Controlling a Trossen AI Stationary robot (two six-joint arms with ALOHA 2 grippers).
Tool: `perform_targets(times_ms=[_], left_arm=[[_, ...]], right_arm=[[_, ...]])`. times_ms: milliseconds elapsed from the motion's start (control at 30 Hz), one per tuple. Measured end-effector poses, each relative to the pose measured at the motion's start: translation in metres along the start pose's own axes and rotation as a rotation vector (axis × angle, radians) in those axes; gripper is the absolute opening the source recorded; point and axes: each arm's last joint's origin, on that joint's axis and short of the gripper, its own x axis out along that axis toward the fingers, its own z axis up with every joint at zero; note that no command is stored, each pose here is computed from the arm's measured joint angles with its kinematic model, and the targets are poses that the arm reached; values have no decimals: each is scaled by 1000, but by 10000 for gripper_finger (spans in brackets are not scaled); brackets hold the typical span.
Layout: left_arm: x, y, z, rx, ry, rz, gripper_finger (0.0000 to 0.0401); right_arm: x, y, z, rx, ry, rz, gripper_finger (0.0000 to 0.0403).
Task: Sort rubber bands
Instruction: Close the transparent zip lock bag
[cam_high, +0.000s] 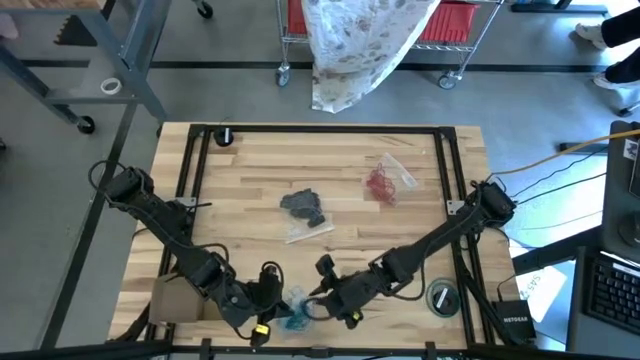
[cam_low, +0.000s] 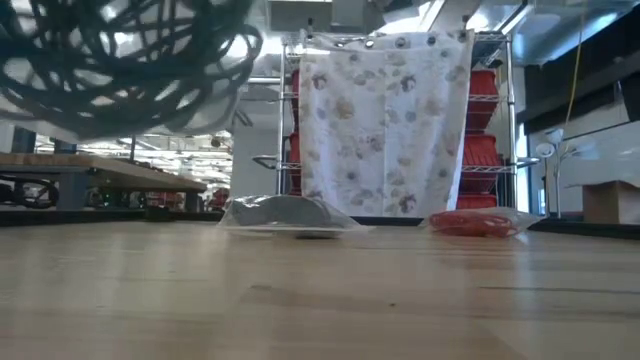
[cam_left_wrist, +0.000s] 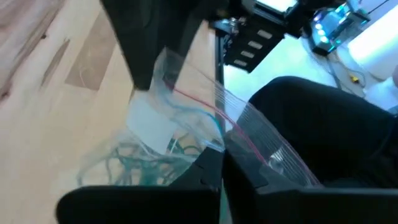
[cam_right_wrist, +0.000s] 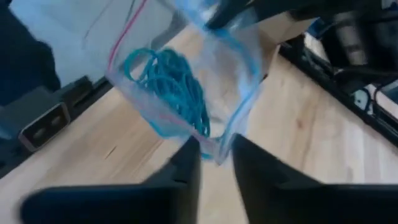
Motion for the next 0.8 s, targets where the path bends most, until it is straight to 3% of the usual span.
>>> perform_targets(times_ms=[100,500,700,800], left_arm=[[0,3,-3,-33,26,27,1],[0,15,-11,-78,136,125,1],[-4,28,-8,-88,180,204,2],[-14,31,2,-82,160,187,2]], right_arm=[[-1,-1,0,33,8,-8,12],[-27,6,-8,195,194,-83,1],[-31,11,-20,361,321,-96,1],[-34,15,-23,424,352,-118,0]])
